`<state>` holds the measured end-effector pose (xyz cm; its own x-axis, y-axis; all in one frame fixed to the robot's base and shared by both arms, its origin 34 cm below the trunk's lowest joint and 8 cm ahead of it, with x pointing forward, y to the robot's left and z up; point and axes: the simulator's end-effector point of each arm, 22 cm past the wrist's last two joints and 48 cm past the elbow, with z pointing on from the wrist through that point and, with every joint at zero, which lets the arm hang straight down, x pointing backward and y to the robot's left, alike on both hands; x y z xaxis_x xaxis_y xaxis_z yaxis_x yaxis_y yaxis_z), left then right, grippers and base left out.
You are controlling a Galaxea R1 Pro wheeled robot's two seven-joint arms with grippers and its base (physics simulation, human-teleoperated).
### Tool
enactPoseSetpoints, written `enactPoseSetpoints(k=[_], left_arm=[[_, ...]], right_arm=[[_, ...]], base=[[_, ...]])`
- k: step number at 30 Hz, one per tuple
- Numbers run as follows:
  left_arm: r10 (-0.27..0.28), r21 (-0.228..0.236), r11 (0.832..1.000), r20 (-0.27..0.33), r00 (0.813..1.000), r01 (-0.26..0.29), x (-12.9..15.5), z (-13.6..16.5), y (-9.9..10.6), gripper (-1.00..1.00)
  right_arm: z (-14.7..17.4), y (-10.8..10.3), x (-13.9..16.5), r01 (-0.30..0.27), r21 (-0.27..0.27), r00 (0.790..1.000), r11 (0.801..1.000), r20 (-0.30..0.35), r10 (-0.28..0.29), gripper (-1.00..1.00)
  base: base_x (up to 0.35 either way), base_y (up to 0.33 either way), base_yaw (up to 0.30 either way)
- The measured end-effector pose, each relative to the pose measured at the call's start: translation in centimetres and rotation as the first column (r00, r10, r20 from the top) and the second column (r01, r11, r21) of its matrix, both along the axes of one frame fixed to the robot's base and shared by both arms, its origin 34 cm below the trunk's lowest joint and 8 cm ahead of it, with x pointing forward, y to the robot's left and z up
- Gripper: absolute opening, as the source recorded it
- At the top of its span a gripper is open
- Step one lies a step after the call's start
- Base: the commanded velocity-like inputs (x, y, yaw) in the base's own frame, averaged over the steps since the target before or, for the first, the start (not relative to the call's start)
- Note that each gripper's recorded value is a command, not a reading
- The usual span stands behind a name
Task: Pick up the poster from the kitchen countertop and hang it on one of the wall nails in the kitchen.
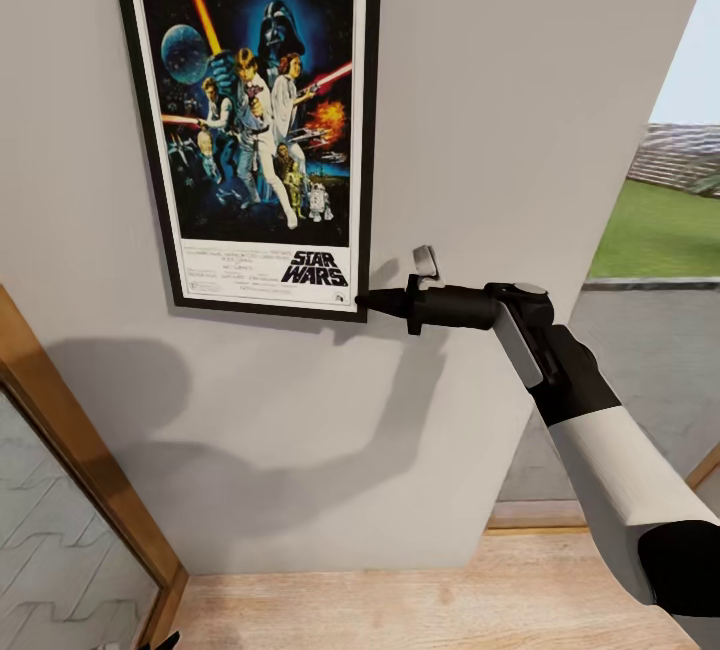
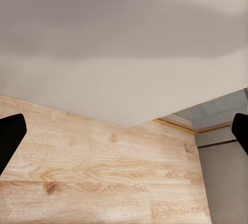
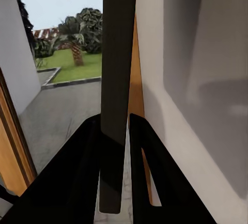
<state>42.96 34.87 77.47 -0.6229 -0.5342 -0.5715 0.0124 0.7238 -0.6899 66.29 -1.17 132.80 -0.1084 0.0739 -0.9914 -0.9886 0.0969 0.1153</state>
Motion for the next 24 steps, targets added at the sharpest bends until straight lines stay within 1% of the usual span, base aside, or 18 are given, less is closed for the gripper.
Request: enactPoseSetpoints(k=[24], left_arm=[[-0.001,-0.002,1.0,-0.001,1.0,0.001,-0.07,-0.05,-0.15,1.0]], right_arm=[[0.22,0.04,-0.21,-0.004,0.003,1.0,1.0,0.004,0.004,-1.0]], base=[[0.006,0.0,0.0]])
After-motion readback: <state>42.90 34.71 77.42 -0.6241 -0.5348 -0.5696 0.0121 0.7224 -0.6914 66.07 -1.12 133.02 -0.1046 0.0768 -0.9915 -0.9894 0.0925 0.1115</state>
